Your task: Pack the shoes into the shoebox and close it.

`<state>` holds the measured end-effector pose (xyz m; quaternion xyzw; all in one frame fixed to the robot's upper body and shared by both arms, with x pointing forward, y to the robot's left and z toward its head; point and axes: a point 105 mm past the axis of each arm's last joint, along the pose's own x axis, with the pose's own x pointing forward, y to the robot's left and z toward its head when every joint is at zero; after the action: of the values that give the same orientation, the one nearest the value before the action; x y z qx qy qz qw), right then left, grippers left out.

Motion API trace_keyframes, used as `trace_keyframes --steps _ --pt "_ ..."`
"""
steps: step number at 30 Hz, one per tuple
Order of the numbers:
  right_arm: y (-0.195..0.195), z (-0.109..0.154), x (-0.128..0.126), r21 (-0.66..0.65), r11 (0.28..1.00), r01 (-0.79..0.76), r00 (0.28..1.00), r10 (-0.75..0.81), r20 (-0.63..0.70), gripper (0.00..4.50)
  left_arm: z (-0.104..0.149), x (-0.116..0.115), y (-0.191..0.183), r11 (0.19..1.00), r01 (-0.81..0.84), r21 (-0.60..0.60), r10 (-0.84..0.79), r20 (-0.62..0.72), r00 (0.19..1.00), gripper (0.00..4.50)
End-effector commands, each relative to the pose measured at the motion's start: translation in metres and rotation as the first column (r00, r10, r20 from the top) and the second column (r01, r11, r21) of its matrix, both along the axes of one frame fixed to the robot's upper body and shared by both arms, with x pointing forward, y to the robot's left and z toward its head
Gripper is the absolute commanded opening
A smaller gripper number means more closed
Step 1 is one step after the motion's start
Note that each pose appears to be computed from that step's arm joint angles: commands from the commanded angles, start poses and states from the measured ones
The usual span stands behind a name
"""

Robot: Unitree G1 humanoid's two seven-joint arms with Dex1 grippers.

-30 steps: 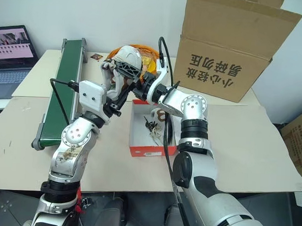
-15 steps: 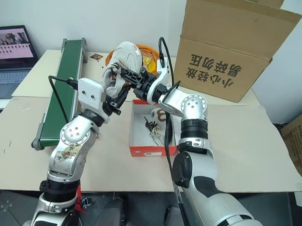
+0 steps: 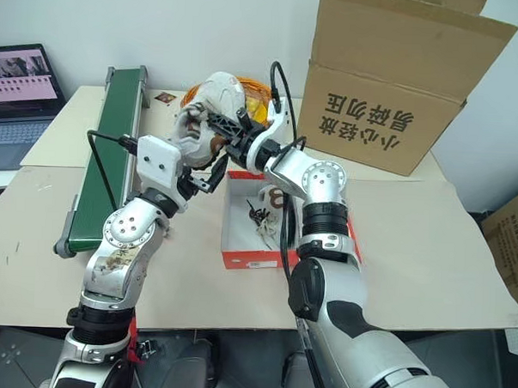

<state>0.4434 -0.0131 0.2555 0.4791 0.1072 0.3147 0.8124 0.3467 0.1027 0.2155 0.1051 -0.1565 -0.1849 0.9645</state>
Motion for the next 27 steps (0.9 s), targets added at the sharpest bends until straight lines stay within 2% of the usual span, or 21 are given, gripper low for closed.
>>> trace_keyframes --steps 1,4,6,7,9,10,13,21,24,27 --pt "-0.063 0.053 0.019 0.047 0.949 0.313 0.933 -0.316 0.171 0.73 0.008 -0.01 -0.016 0.997 0.071 0.019 -0.072 0.046 0.996 4.45" --pt "-0.071 0.061 0.019 -0.071 0.915 0.398 0.884 -0.362 0.296 0.73 0.008 -0.01 -0.015 0.998 0.066 0.019 -0.067 0.045 0.997 4.45" --pt "-0.067 0.065 0.015 -0.163 0.901 0.402 0.869 -0.319 0.377 0.73 0.007 -0.01 -0.014 0.998 0.061 0.02 -0.061 0.045 0.997 4.45" --pt "-0.061 0.064 0.012 -0.213 0.9 0.381 0.875 -0.276 0.399 0.73 0.007 -0.01 -0.014 0.998 0.056 0.021 -0.057 0.043 0.997 4.45" --pt "-0.045 0.053 0.002 -0.404 0.861 0.308 0.898 -0.123 0.422 0.73 0.006 -0.008 -0.011 0.999 0.043 0.024 -0.044 0.041 0.998 4.45" --pt "-0.041 0.039 -0.003 -0.506 0.824 0.255 0.922 -0.05 0.384 0.73 0.007 -0.007 -0.009 0.999 0.036 0.025 -0.037 0.043 0.998 4.45" --pt "-0.047 0.01 -0.021 -0.644 0.758 0.1 0.967 0.078 0.242 0.73 0.01 -0.004 -0.004 0.999 0.028 0.024 -0.029 0.05 0.998 4.45" --pt "-0.062 -0.037 -0.045 -0.725 0.667 -0.173 0.982 0.171 -0.077 0.73 0.008 -0.003 -0.003 0.999 0.032 0.03 -0.033 0.054 0.998 4.45" --pt "-0.062 -0.056 -0.049 -0.738 0.631 -0.237 0.971 0.175 -0.162 0.73 0.0 -0.012 -0.001 0.985 0.139 0.104 -0.139 -0.015 0.99 4.45" --pt "-0.057 -0.066 -0.051 -0.748 0.605 -0.273 0.962 0.186 -0.2 0.73 -0.022 -0.032 0.027 0.935 0.294 0.2 -0.246 -0.233 0.941 4.45"
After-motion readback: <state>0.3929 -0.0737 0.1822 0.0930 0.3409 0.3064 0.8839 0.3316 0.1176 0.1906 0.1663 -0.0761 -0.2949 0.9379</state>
